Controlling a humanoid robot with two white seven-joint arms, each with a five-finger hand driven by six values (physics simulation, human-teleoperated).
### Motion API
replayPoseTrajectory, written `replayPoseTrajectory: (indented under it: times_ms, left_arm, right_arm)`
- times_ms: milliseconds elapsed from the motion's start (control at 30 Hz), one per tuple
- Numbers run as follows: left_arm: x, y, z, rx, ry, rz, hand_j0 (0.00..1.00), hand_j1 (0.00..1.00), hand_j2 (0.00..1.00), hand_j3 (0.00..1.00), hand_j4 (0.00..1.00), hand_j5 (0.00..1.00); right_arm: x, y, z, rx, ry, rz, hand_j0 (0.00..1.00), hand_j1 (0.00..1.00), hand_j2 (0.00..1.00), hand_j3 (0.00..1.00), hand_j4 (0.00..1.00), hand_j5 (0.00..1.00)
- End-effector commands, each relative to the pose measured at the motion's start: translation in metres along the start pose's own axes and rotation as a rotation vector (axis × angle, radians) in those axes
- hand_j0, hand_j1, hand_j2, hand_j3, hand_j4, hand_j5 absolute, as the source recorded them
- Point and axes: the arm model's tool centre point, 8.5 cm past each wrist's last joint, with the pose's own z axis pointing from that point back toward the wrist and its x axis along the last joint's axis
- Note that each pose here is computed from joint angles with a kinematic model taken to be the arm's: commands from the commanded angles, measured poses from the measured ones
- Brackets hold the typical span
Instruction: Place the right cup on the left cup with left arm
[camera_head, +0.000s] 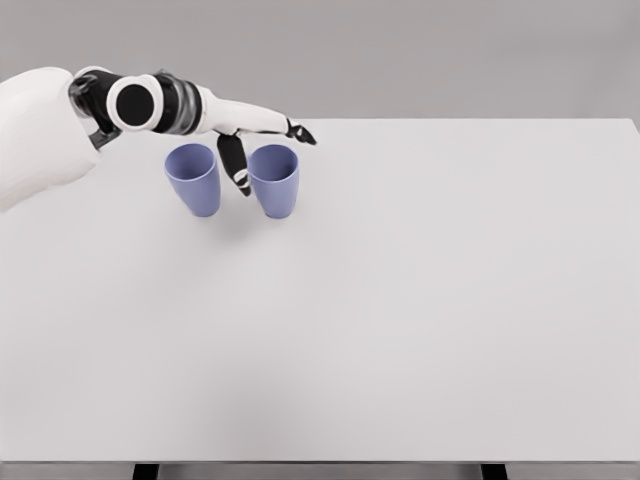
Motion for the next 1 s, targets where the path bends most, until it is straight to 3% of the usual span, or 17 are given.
replayPoseTrajectory:
  times_ms: [0,967]
  left_arm:
    - [-0.008,0.001,0.001,0.004,0.015,0.021,1.00,1.00,1.00,1.00,1.00,1.00]
    - [-0.009,0.003,-0.015,-0.003,0.037,0.036,1.00,1.00,1.00,1.00,1.00,1.00]
  right_arm:
    - [0.000,0.000,0.000,0.000,0.000,0.001,1.00,1.00,1.00,1.00,1.00,1.00]
    - [0.000,0.000,0.000,0.000,0.000,0.001,1.00,1.00,1.00,1.00,1.00,1.00]
